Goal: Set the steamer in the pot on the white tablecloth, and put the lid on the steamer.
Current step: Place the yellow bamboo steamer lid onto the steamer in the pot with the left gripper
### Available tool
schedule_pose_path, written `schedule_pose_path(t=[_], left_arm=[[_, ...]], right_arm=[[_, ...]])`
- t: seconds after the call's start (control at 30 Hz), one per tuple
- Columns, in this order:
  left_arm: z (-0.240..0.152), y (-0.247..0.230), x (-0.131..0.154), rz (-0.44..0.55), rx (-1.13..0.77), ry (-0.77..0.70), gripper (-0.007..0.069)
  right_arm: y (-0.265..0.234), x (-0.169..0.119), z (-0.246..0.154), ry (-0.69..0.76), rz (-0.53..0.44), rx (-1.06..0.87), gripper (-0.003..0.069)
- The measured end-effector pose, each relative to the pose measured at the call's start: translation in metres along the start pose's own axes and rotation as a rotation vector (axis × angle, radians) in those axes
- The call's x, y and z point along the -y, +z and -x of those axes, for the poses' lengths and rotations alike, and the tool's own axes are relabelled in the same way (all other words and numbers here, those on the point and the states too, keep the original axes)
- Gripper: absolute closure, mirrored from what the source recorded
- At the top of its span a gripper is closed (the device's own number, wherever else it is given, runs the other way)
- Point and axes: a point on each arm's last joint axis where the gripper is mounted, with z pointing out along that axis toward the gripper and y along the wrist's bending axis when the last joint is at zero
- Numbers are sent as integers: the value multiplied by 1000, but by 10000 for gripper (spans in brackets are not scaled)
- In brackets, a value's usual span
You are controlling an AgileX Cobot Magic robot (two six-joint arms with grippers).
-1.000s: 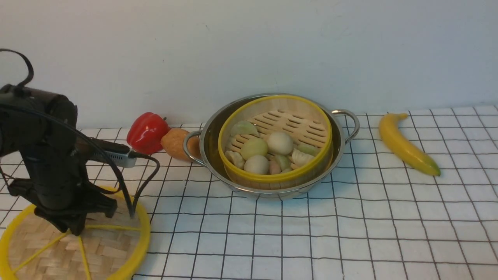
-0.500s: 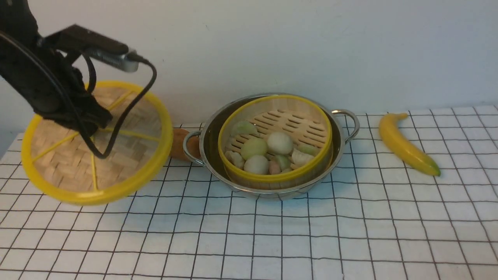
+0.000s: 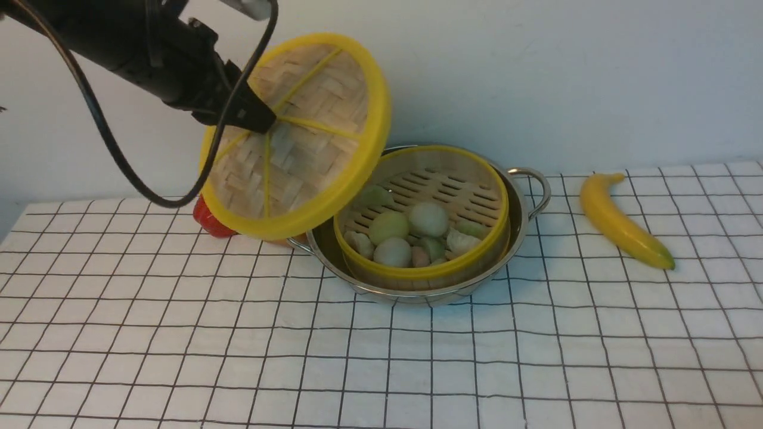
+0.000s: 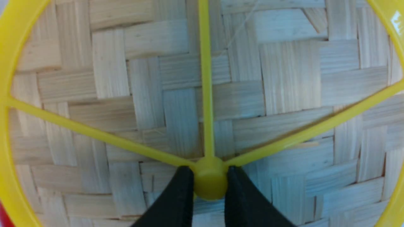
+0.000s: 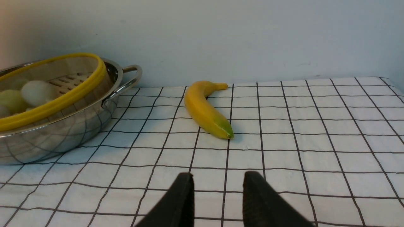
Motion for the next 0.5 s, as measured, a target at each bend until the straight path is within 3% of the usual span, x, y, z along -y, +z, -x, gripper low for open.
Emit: schedule_pose_path(t=[0.23,0.5], left_arm=[[15,56,5,-57,6,164,505],[36,117,34,-8,-13,378,505]], right_arm=[[0,0,0,1,0,0,419],[0,0,0,1,0,0,419]])
